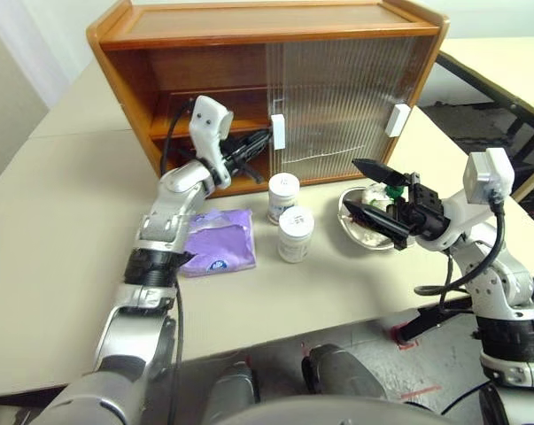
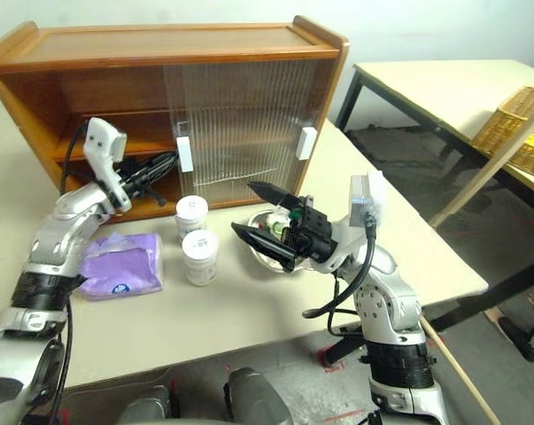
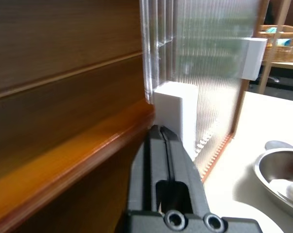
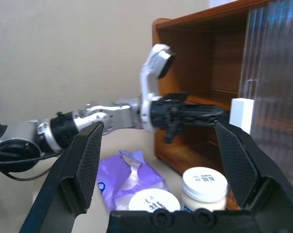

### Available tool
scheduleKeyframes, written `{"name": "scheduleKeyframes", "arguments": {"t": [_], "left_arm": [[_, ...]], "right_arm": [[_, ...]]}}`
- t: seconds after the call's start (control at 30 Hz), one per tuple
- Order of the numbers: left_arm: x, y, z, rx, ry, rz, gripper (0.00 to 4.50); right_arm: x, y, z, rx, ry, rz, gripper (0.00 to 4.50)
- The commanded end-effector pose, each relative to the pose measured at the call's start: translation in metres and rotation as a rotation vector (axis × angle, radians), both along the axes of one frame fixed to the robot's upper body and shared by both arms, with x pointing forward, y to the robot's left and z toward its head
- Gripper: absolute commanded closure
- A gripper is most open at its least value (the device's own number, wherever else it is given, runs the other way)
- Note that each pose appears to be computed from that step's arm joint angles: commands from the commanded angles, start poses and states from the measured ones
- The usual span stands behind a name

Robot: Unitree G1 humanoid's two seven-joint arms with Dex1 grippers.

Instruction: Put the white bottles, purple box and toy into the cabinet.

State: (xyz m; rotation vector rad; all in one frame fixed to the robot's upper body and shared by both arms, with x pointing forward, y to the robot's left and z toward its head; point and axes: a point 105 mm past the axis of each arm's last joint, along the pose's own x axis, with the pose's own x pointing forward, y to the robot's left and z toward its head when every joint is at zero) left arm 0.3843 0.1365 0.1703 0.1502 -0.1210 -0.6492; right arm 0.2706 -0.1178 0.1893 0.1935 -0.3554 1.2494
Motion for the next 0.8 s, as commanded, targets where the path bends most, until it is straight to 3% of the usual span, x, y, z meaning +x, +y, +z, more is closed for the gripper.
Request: {"name": "scheduleKeyframes", "arguments": {"t": [0.03,0.3,0.53,0.8], "left_arm": [[-0.012,0.024,0.009,-0.041,0.013,0.056,2.9],[-0.062,0.082,-0.001,0.037,0.209,0.157,0.15],[-0.098,0.116,-0.021,-0.028,0.498,0.285,0.05],[-0.131,0.103,-0.048,-0.053,0.724,0.204,0.05]], "right_arm": [[0.002,0.002,-0.001,-0.013,-0.004,0.017,0.0],[0.002,0.01,-0.009,-0.092,-0.028,0.1,0.0],[-0.001,0.018,-0.011,-0.139,-0.057,0.174,0.0],[0.001,0.021,-0.01,-0.137,-0.059,0.191,0.0]]}}
